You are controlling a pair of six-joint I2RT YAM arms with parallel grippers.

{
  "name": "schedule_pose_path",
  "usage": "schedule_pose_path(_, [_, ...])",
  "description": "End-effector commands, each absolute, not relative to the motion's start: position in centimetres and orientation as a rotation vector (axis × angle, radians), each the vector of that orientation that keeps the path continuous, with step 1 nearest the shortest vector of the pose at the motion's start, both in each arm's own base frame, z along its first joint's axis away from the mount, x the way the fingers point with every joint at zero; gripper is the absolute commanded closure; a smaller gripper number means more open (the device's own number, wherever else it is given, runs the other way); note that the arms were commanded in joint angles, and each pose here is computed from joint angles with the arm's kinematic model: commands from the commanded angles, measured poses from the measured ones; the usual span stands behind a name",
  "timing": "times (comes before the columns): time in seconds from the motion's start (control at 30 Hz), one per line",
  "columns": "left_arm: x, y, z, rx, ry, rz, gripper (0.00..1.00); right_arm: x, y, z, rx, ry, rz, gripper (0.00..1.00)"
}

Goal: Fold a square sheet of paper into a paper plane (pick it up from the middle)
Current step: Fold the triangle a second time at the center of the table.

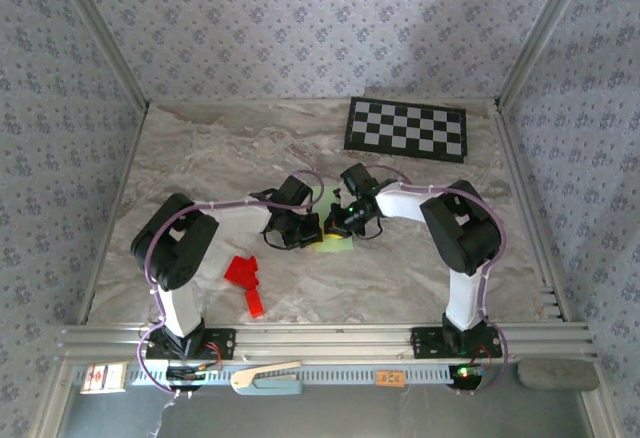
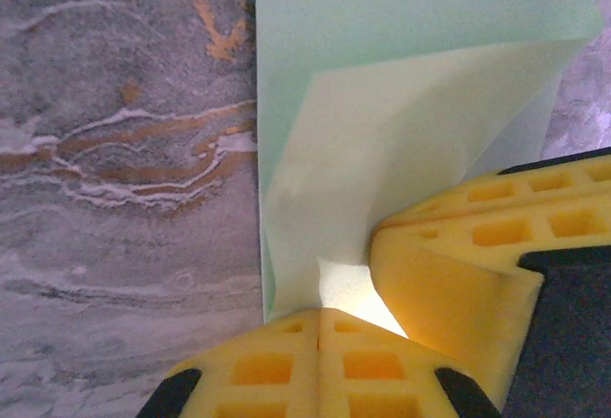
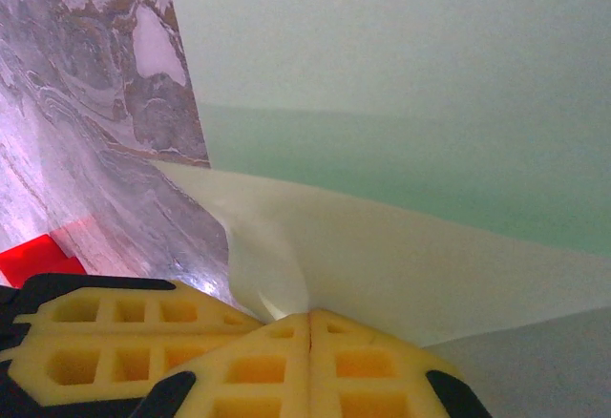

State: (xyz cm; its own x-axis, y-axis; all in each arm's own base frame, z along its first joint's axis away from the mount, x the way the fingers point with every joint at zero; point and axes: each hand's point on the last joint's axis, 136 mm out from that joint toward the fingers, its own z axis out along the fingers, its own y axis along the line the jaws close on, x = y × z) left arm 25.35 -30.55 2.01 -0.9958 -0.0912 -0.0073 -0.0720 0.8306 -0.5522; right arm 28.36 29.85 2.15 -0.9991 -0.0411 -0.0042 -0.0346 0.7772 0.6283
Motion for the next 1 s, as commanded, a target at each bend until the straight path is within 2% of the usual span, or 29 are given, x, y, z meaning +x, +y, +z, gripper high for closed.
schedule_pose_path(0.0, [24.7, -29.1, 0.2, -0.192, 3.030, -0.784, 1.00, 27.3, 30.0, 1.5, 0.095, -2.915, -1.014, 0.94])
schedule_pose_path(0.47, [23.2, -27.2, -1.0, -0.261, 3.116, -0.651, 1.00, 28.5, 27.7, -0.2, 0.129, -2.989, -0.919, 0.95])
schedule_pose_path(0.97, [22.2, -26.3, -1.7, -0.274, 3.169, -0.594, 1.00, 33.5, 22.3, -0.7, -0.149, -3.043, -0.943, 0.95])
